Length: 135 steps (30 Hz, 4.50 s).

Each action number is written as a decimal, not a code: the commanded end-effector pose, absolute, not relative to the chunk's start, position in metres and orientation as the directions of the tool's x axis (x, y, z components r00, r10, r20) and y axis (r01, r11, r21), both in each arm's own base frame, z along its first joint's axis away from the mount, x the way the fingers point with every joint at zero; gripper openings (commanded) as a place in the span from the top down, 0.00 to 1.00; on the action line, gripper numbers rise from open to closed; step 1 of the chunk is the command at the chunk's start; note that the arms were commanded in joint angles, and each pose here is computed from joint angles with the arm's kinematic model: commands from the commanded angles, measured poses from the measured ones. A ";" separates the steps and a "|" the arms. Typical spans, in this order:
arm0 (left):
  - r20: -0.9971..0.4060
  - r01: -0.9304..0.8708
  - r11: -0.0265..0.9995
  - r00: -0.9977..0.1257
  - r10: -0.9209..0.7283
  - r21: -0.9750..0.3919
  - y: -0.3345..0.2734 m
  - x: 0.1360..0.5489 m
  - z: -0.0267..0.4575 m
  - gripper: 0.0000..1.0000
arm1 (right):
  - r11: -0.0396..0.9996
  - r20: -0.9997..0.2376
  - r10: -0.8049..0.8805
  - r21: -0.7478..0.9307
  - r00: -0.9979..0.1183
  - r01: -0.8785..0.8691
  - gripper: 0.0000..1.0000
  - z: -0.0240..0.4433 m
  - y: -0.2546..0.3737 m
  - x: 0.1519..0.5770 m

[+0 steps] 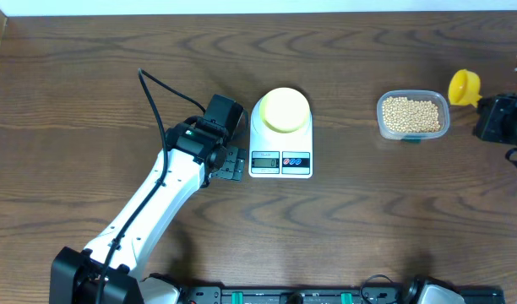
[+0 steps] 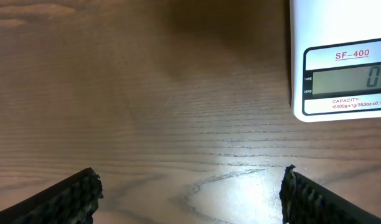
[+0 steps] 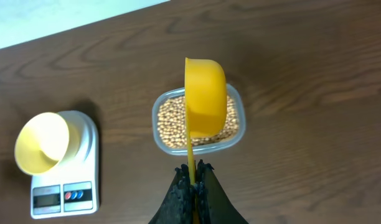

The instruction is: Scoop item into bowl and weigh 50g on scale

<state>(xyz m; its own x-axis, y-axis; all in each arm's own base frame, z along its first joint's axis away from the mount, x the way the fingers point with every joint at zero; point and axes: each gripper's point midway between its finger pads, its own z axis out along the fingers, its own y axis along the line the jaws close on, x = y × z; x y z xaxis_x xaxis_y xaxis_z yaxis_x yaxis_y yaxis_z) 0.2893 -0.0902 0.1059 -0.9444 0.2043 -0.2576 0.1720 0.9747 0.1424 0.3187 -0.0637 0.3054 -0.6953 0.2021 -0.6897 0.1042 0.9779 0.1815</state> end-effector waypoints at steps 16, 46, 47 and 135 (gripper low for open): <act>-0.291 0.161 0.974 -0.935 0.203 0.163 -0.086 0.296 0.112 0.06 | 0.977 -0.726 0.185 0.210 -0.663 0.042 0.99 0.317 -0.057 0.328; -0.295 0.208 0.975 -0.929 0.221 0.075 -0.104 0.295 0.111 0.06 | 0.905 -0.623 0.357 0.414 -0.696 0.094 0.99 0.312 -0.035 0.318; -0.301 0.198 0.974 -0.928 0.221 0.106 -0.098 0.297 0.112 0.06 | 0.908 -0.623 0.358 0.406 -0.695 0.103 0.99 0.311 -0.037 0.318; -0.284 0.309 0.923 -0.928 0.240 -0.230 -0.178 0.272 0.116 0.06 | 0.887 -0.552 0.428 0.411 -0.716 0.213 0.99 0.285 -0.052 0.335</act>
